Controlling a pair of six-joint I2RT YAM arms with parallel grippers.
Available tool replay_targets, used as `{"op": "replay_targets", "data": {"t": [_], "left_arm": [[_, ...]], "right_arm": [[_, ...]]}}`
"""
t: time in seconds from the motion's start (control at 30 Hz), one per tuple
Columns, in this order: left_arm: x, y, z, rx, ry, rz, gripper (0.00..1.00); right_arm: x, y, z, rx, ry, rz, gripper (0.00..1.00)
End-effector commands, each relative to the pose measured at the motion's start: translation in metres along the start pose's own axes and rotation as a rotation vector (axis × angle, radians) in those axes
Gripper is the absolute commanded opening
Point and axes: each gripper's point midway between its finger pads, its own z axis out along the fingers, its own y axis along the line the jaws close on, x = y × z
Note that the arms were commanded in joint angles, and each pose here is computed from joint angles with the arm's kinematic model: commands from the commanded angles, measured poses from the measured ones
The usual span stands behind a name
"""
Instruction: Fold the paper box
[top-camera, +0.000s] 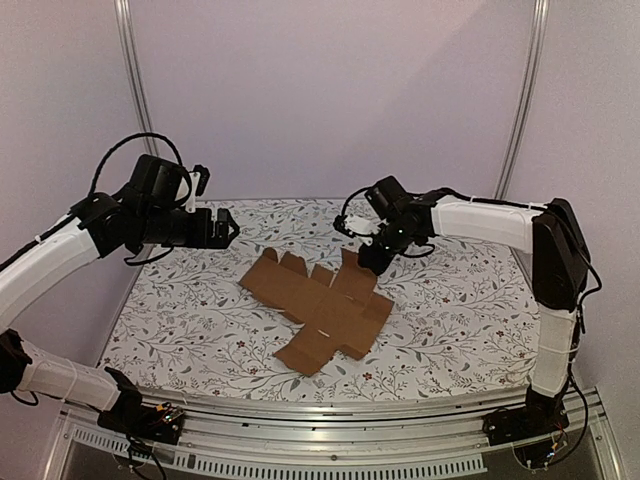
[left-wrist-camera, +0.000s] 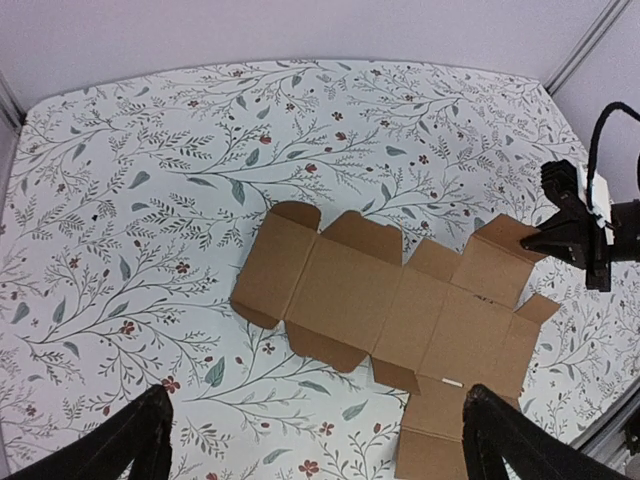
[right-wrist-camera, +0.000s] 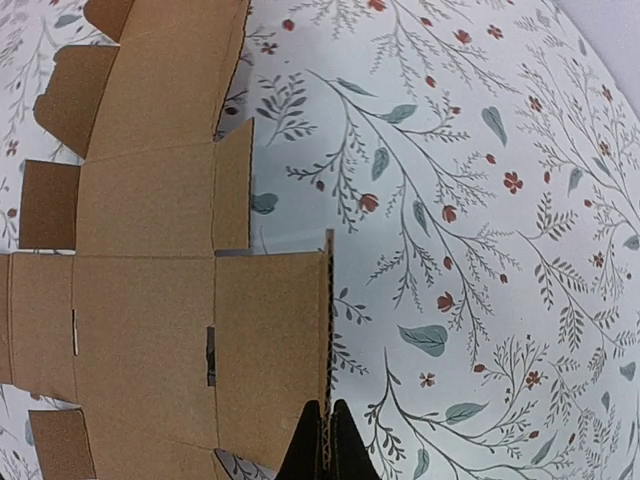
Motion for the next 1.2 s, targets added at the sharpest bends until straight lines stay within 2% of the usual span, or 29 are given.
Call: {"op": "replay_targets", "data": {"t": [0.0, 0.07, 0.17, 0.4, 0.43, 0.47, 0.5, 0.57, 0.63, 0.67, 0.93, 0.97, 1.0, 1.03, 1.17], "left_arm": [[0.004, -0.005, -0.003, 0.024, 0.024, 0.009, 1.00], [0.006, -0.005, -0.002, 0.029, 0.029, 0.009, 0.99], [0.008, -0.006, -0.001, 0.032, 0.034, 0.010, 1.00], [0.017, -0.005, 0.006, 0.036, 0.046, 0.016, 1.00], [0.018, -0.005, 0.008, 0.035, 0.047, 0.016, 0.99], [0.019, -0.004, 0.009, 0.034, 0.048, 0.015, 1.00], [0.020, -0.005, 0.010, 0.035, 0.050, 0.013, 0.99], [0.022, -0.007, 0.013, 0.046, 0.055, 0.004, 1.00], [0.024, -0.009, 0.016, 0.062, 0.062, -0.005, 1.00], [0.026, -0.010, 0.018, 0.067, 0.070, -0.008, 1.00], [0.032, -0.025, 0.027, 0.148, 0.086, -0.021, 0.99], [0.033, -0.030, 0.027, 0.170, 0.092, -0.022, 0.99], [0.033, -0.033, 0.028, 0.186, 0.092, -0.024, 1.00], [0.033, -0.036, 0.029, 0.197, 0.091, -0.022, 1.00], [0.033, -0.046, 0.034, 0.223, 0.096, 0.000, 1.00]], "right_arm": [[0.018, 0.046, -0.019, -0.221, -0.024, -0.398, 0.00], [0.026, 0.052, -0.025, -0.255, -0.026, -0.547, 0.00], [0.027, 0.051, -0.031, -0.265, -0.014, -0.675, 0.00], [0.013, 0.044, -0.031, -0.195, -0.007, -0.868, 0.00], [0.010, 0.042, -0.031, -0.181, -0.008, -0.873, 0.02], [0.006, 0.040, -0.030, -0.166, -0.009, -0.871, 0.13], [0.003, 0.038, -0.030, -0.152, -0.012, -0.864, 0.18], [-0.001, 0.033, -0.030, -0.125, -0.010, -0.840, 0.25], [-0.004, 0.029, -0.031, -0.098, -0.011, -0.828, 0.41], [-0.007, 0.027, -0.034, -0.083, -0.019, -0.824, 0.46], [-0.027, 0.009, -0.078, 0.039, -0.128, -0.619, 0.51], [-0.023, 0.008, -0.081, 0.051, -0.130, -0.537, 0.66], [-0.024, 0.006, -0.093, 0.074, -0.152, -0.489, 0.95], [-0.020, 0.003, -0.096, 0.091, -0.153, -0.430, 0.98], [-0.004, -0.019, -0.122, 0.204, -0.158, -0.182, 0.99]]}}
